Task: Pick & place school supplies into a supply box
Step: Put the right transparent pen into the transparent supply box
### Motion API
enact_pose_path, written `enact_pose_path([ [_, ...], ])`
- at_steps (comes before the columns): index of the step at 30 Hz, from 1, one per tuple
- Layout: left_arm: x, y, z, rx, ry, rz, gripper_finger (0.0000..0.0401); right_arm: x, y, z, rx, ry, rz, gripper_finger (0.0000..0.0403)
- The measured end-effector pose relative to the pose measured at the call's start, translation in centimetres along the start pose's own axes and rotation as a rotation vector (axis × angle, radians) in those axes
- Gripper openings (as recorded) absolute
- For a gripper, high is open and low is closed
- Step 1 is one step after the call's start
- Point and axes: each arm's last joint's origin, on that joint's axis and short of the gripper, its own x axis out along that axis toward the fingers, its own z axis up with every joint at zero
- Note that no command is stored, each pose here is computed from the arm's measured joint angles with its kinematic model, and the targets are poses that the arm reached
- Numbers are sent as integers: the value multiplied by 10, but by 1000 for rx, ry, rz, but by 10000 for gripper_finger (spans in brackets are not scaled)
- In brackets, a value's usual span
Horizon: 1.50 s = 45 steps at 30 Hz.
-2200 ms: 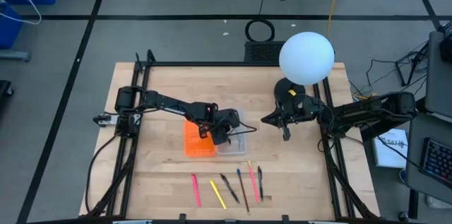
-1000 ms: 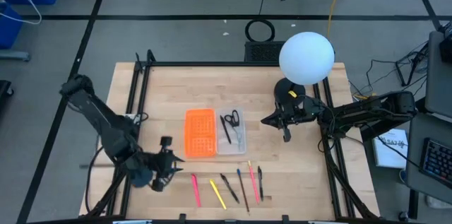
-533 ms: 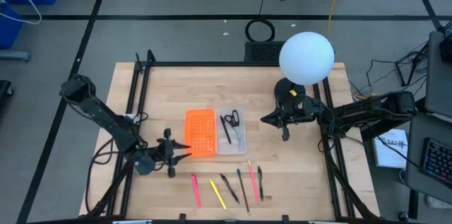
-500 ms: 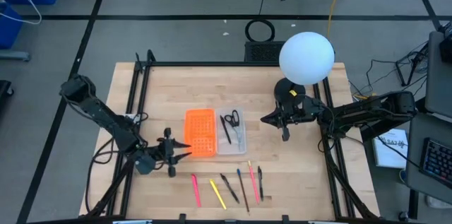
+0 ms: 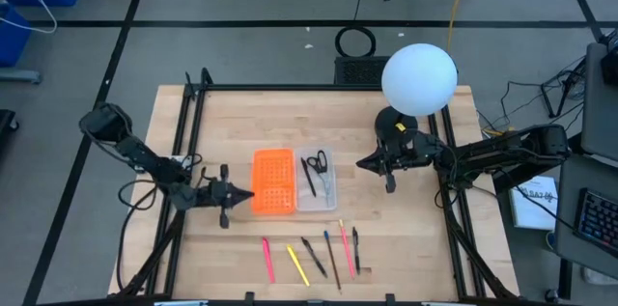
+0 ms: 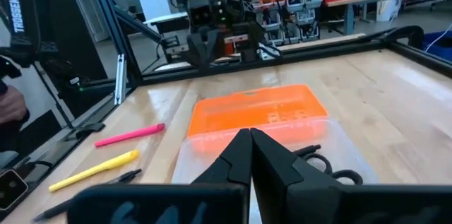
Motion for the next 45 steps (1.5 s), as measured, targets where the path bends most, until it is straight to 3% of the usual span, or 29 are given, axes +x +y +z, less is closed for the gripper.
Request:
enact_pose_path([
  [5,5,-5,8,81,-17,-87,3,0,-1,-4,-25,38,-6,0],
  [10,10,-4,12,84,-31,-95,3,0,-1,-3,-37,27,-18,0],
  [14,18,-6,22,99,-55,-174,3,8,5,12,-96,-51,-143,0],
  [18,25,-6,40,99,-125,-155,2,40,31,48,-150,92,-178,0],
  [23,27,-2,56,71,-191,-90,19,71,77,86,-184,389,-412,0],
  [29,26,-2,58,46,-190,-87,40,103,141,109,-73,496,-403,0],
  [33,25,-3,56,6,-166,-109,38,130,175,101,63,558,-366,0],
  [37,24,-5,55,-32,-160,-122,35,160,195,74,250,733,-380,0],
  [41,24,-5,55,-34,-159,-122,35,182,194,39,345,940,-498,0],
  [45,24,-5,55,-17,-156,-120,35,187,184,21,383,1018,-616,0],
])
